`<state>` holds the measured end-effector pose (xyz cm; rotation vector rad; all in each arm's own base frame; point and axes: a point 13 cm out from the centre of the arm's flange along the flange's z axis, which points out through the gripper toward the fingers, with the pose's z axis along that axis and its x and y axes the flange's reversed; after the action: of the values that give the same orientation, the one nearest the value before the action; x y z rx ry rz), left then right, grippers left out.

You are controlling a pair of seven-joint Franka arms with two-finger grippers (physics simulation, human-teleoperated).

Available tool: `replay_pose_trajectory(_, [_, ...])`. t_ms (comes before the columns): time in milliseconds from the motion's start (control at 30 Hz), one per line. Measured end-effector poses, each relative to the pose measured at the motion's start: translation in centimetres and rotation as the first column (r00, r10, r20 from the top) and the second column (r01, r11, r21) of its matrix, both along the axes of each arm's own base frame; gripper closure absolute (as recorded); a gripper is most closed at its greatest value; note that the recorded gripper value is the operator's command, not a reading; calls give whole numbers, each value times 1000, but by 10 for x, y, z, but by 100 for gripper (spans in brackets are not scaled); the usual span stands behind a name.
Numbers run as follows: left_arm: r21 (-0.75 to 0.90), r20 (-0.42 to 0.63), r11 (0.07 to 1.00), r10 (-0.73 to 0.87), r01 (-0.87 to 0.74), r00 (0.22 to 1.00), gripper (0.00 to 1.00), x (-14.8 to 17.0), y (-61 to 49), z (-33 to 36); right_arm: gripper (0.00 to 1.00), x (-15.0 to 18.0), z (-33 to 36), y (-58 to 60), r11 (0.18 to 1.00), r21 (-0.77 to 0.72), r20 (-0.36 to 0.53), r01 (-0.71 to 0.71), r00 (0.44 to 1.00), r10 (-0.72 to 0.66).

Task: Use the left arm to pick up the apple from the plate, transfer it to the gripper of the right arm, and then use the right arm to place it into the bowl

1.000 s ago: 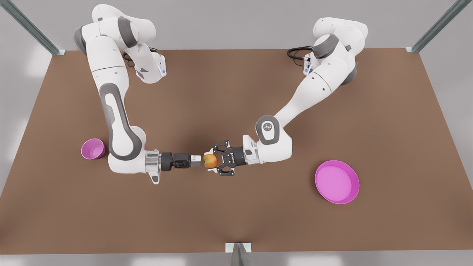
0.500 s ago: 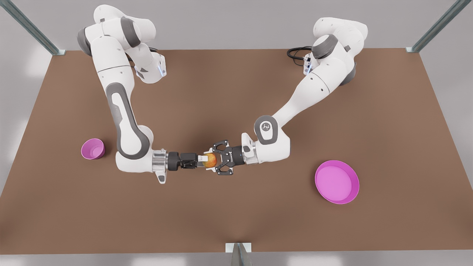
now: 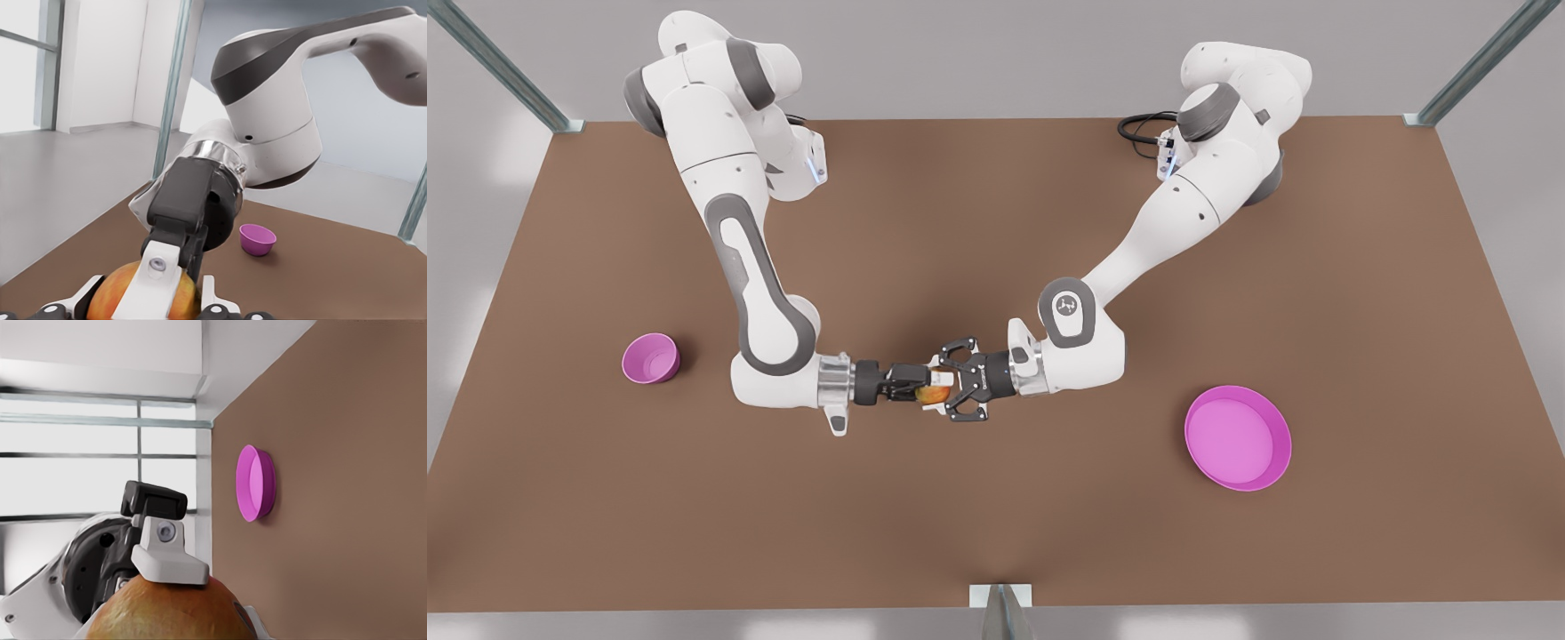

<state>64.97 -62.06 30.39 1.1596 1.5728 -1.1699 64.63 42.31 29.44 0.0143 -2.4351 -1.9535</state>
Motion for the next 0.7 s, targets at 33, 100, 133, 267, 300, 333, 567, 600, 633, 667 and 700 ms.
replay_pose_trajectory(33, [0,3,1000,-1,1,1000,0,0,0,0,40,1,0,0,1000,-1,2,3,1000,-3])
replay_pose_trajectory(100, [-1,5,1000,-1,1,1000,0,0,0,0,40,2,0,-1,1000,-4,5,8,1000,-8])
replay_pose_trajectory(133, [-2,6,1000,-1,1,1000,0,0,0,0,40,3,-1,-2,1000,-5,6,10,1000,-10])
replay_pose_trajectory(267, [-3,10,1000,-1,1,1000,0,0,0,0,40,8,-4,-12,1000,-12,9,23,1000,-23])
replay_pose_trajectory(300, [-4,11,1000,-1,1,1000,0,0,0,0,40,9,-6,-16,1000,-15,7,27,1000,-27])
replay_pose_trajectory(333, [-4,12,1000,-1,1,1000,0,1,1,0,40,10,-7,-19,999,-16,7,29,1000,-29])
replay_pose_trajectory(567, [70,27,997,23,-25,999,0,46,91,-22,40,4,-13,-107,986,-165,53,2,999,6])
replay_pose_trajectory(600, [137,71,991,-17,7,997,0,59,129,-20,40,-4,-16,-125,975,-220,65,-21,997,36])
replay_pose_trajectory(633, [224,122,973,-76,48,990,0,70,171,-7,40,-12,-17,-145,957,-286,82,-46,994,72])
replay_pose_trajectory(667, [341,168,937,-146,81,975,0,75,215,17,40,-22,-19,-162,930,-359,94,-80,988,121])
replay_pose_trajectory(700, [484,188,867,-233,117,954,0,67,248,40,40,-34,-25,-179,891,-437,97,-119,979,178])
